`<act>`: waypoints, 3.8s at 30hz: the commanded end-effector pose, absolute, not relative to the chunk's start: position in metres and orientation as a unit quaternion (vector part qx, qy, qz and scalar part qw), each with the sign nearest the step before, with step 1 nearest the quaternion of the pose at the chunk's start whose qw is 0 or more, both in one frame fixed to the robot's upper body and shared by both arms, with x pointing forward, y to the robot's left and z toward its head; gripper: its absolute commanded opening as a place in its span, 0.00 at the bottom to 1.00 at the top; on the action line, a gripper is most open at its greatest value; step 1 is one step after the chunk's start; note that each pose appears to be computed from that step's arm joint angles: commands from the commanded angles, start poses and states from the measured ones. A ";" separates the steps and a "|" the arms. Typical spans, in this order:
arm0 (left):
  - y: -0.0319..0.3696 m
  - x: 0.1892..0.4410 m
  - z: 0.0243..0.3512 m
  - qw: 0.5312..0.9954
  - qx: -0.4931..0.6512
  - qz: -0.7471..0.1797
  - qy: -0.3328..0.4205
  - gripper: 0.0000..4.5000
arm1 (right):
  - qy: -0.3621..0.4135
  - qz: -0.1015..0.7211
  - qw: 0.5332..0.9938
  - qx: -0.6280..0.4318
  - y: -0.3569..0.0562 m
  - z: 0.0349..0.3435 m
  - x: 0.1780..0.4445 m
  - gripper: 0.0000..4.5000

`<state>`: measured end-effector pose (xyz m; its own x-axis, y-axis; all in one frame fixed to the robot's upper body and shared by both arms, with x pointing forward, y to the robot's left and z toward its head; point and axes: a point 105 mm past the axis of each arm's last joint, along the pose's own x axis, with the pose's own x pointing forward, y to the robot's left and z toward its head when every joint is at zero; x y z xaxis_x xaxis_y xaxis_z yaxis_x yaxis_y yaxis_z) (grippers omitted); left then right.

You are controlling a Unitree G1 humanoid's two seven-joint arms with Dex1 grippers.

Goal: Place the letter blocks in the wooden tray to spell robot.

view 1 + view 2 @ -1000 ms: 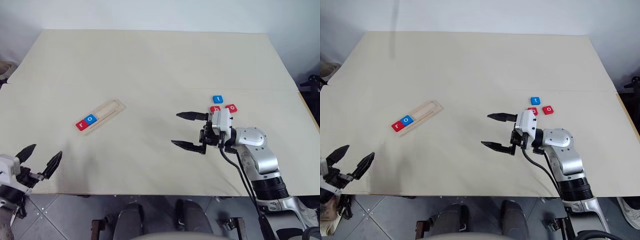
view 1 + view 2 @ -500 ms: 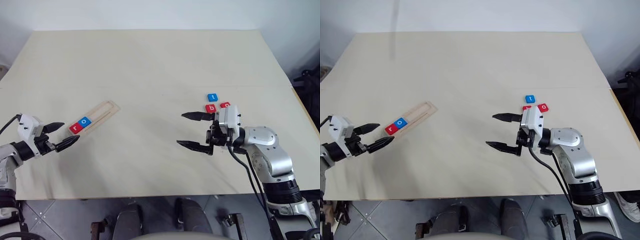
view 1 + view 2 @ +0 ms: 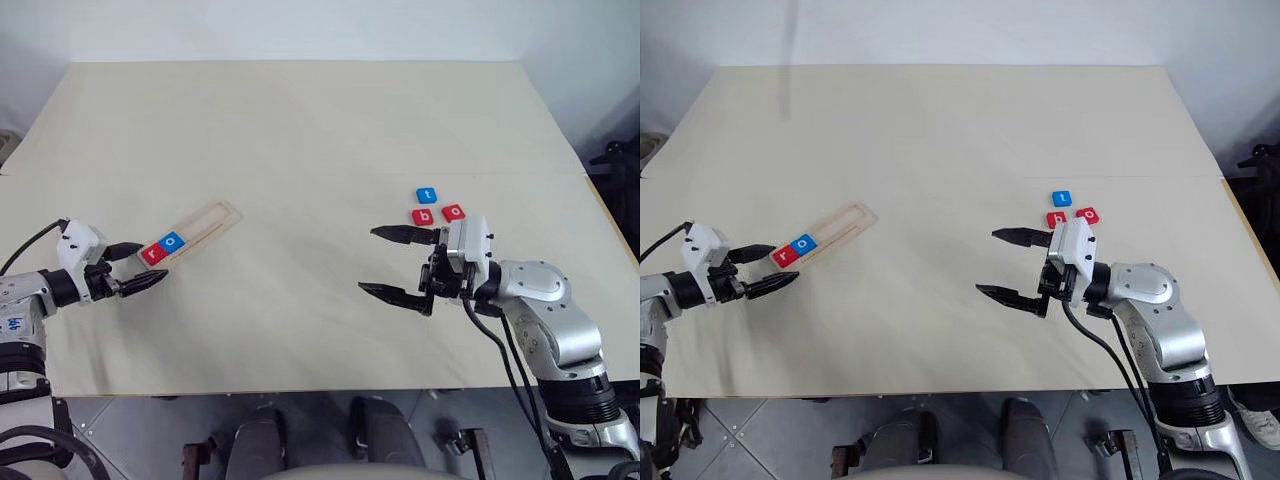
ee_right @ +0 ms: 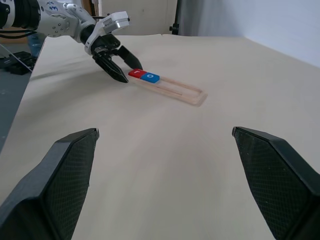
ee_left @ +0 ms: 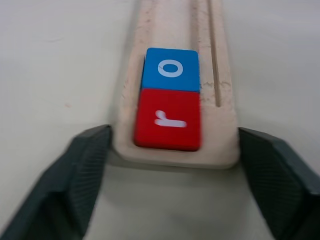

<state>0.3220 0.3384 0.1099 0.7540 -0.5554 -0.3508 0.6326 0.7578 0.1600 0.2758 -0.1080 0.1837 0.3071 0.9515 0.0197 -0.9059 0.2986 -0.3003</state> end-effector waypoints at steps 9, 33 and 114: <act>0.297 0.328 0.110 0.893 0.182 -0.395 0.113 0.76 | -0.095 0.568 0.806 -0.135 -0.125 0.191 0.272 1.00; 0.120 0.344 0.117 0.739 0.265 -0.608 0.120 0.76 | 0.043 0.436 0.888 -0.140 -0.218 0.149 0.220 1.00; 0.180 0.268 0.168 0.855 0.105 -0.502 -0.076 0.99 | 0.132 0.155 0.977 -0.066 -0.182 0.156 0.389 1.00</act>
<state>0.2716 0.1831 0.1564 0.4942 -0.8693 -0.0057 0.8505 0.4821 0.2100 0.3877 -0.1830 0.1398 0.8957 0.3017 -0.3268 -0.3381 0.9392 -0.0595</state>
